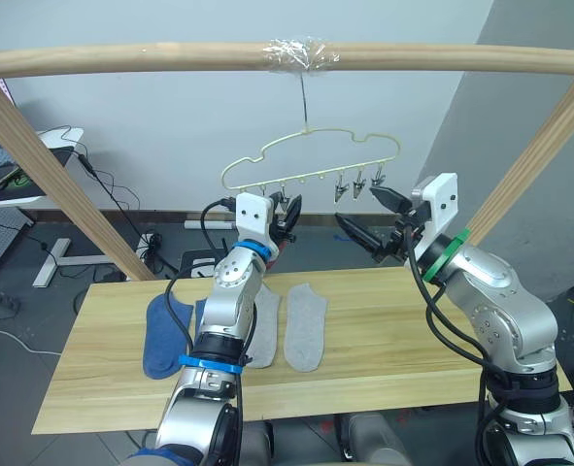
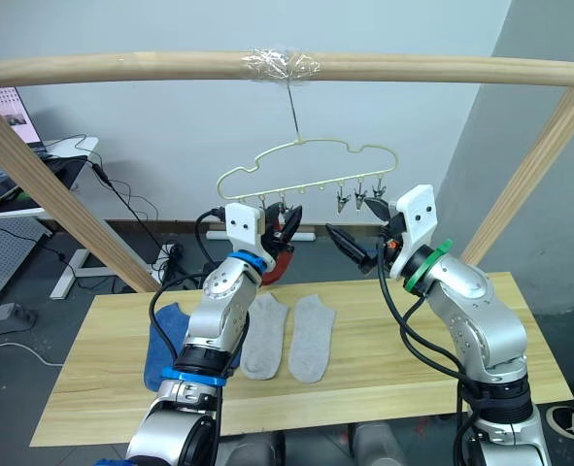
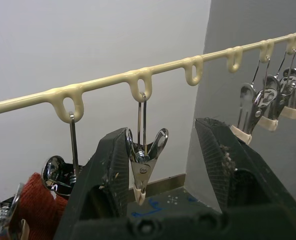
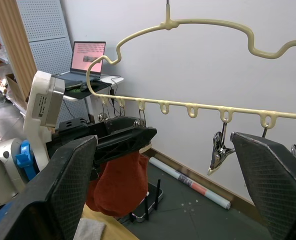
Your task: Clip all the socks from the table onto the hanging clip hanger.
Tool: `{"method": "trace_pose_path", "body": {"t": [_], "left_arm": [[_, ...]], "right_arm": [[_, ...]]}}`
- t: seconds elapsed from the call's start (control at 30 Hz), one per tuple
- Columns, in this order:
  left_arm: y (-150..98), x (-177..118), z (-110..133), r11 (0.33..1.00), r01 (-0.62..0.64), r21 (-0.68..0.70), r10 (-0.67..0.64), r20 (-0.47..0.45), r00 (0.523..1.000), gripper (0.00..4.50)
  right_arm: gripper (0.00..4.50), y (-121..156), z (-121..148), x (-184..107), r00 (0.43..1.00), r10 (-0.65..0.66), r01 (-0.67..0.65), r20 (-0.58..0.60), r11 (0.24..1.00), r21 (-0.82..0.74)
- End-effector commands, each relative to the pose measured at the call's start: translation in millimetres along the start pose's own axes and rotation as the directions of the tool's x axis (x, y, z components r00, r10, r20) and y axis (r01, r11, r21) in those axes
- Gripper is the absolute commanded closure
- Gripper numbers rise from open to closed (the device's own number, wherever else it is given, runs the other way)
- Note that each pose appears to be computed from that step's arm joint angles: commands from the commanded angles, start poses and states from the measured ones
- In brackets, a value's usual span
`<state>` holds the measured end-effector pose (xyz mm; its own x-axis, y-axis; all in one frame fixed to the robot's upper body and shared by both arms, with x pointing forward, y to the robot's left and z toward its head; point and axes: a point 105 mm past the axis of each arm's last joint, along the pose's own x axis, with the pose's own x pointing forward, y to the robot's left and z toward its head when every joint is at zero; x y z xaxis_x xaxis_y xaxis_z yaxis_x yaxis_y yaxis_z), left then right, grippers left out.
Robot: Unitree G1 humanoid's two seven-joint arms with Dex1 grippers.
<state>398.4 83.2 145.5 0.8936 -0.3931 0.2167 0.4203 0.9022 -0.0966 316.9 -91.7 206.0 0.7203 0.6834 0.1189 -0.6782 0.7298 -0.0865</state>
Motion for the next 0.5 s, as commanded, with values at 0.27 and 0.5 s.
{"method": "trace_pose_path", "body": {"t": [0.27, 0.5], "left_arm": [[-1.1, 6.3, 13.2, 1.000, -0.002, 0.004, 0.002, 0.044, 0.999, 3.07], [-1.7, 7.6, 12.9, 0.999, -0.011, -0.038, 0.012, 0.041, 0.999, 4.42]], "right_arm": [[0.00, 1.0, 13.9, -1.4, 0.999, 0.004, -0.003, 0.047, 1.000, -0.021], [0.00, 2.1, 13.6, -1.1, 0.999, 0.009, -0.008, 0.047, 1.000, -0.016]]}}
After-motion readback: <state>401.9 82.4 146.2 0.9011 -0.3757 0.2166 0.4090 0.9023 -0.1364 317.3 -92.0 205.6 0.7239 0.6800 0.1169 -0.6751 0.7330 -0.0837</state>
